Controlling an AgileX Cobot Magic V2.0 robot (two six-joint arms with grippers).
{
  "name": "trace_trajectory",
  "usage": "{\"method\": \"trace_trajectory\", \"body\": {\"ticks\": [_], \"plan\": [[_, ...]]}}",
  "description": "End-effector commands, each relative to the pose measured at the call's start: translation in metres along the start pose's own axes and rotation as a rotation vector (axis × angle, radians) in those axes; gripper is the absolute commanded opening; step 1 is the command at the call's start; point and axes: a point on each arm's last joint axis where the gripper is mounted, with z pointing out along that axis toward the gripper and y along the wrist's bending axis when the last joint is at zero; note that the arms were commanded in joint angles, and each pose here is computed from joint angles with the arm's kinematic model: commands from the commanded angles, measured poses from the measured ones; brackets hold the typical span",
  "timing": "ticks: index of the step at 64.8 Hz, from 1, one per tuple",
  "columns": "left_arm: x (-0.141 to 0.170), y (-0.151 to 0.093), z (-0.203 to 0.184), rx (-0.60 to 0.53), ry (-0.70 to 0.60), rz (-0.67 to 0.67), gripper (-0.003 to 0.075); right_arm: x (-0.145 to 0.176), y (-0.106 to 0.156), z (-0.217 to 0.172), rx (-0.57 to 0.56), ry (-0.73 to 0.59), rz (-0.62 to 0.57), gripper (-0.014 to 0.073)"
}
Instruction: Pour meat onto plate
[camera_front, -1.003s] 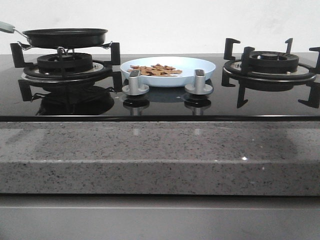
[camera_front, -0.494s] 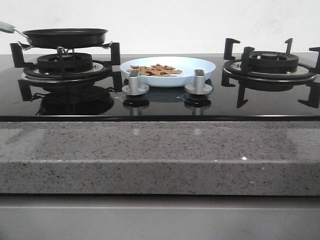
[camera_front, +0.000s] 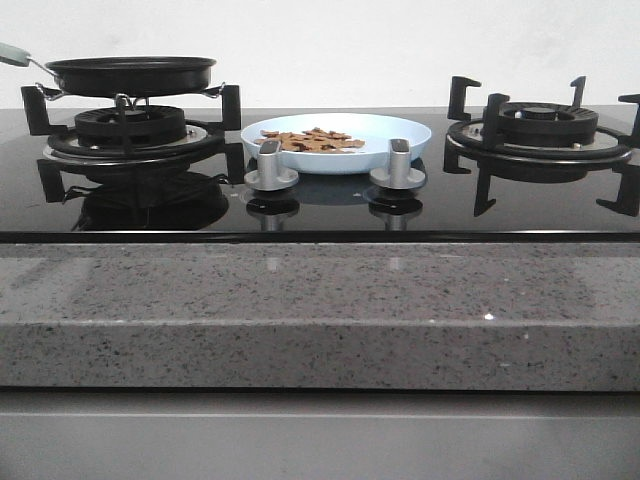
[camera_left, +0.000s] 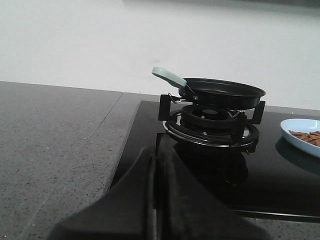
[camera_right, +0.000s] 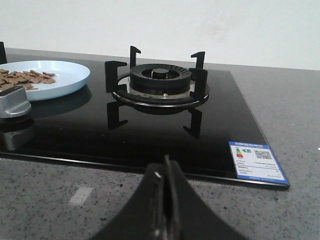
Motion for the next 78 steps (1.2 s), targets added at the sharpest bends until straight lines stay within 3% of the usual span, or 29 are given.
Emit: {"method": "trace_trajectory", "body": {"ticks": [1, 14, 31, 50, 78], "plan": [[-0.006, -0.001, -0.002, 0.013, -0.090, -0.005, -0.0020, -0.011, -0.002, -0.002, 0.025, -0.110, -0.010, -0.0069], [-0.006, -0.001, -0.002, 0.013, -0.090, -0.005, -0.0020, -0.010, -0.003, -0.002, 0.048, -0.110, -0.015, -0.0069], [-0.006, -0.001, -0.002, 0.013, -0.090, -0.005, -0.0020, -0.012, -0.005, -0.002, 0.076, -0.130, 0.101, -0.0069], [-0.006, -0.001, -0.002, 0.013, -0.090, -0.005, -0.0020, -0.021, -0.005, -0.004, 0.072, -0.235, 0.081, -0.0069], [-0.006, -0.001, -0.002, 0.013, -0.090, -0.005, -0.0020, -0.018, -0.006, -0.003, 0.097, -0.196, 0.065, -0.0069]]}}
